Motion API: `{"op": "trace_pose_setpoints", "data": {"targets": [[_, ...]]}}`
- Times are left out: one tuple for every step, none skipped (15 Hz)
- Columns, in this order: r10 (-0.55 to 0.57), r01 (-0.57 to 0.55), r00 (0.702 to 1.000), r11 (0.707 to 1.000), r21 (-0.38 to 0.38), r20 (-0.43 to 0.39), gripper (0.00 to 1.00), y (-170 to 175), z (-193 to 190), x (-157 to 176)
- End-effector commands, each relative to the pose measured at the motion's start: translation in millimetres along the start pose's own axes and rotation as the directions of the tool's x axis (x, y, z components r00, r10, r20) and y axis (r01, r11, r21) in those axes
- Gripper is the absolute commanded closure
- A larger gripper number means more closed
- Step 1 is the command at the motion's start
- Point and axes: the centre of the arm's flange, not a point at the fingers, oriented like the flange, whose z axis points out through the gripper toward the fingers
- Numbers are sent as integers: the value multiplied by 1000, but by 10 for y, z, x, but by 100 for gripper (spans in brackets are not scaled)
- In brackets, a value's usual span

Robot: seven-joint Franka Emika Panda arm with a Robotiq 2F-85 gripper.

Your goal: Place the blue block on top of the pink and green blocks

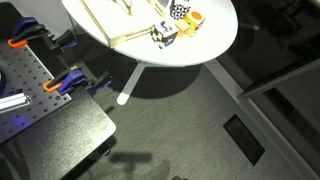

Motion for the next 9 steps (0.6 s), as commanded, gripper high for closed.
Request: {"op": "trace_pose_setpoints", "data": {"targets": [[68, -68, 998, 998, 15, -7, 0, 141, -224, -412], [68, -68, 998, 997, 23, -16, 0, 159, -278, -486], [71, -70, 997, 997, 31, -26, 0, 178, -325, -552], [73, -71, 997, 997, 39, -38, 0, 187, -382, -620], [79, -76, 996, 996, 43, -48, 0, 194, -429, -673], [86, -83, 994, 996, 46, -66, 0, 203, -485, -734], [93, -89, 992, 995, 44, -84, 0, 208, -537, -782], [97, -93, 990, 995, 42, -100, 0, 208, -588, -828], [101, -98, 988, 995, 38, -117, 0, 211, -631, -869]]}}
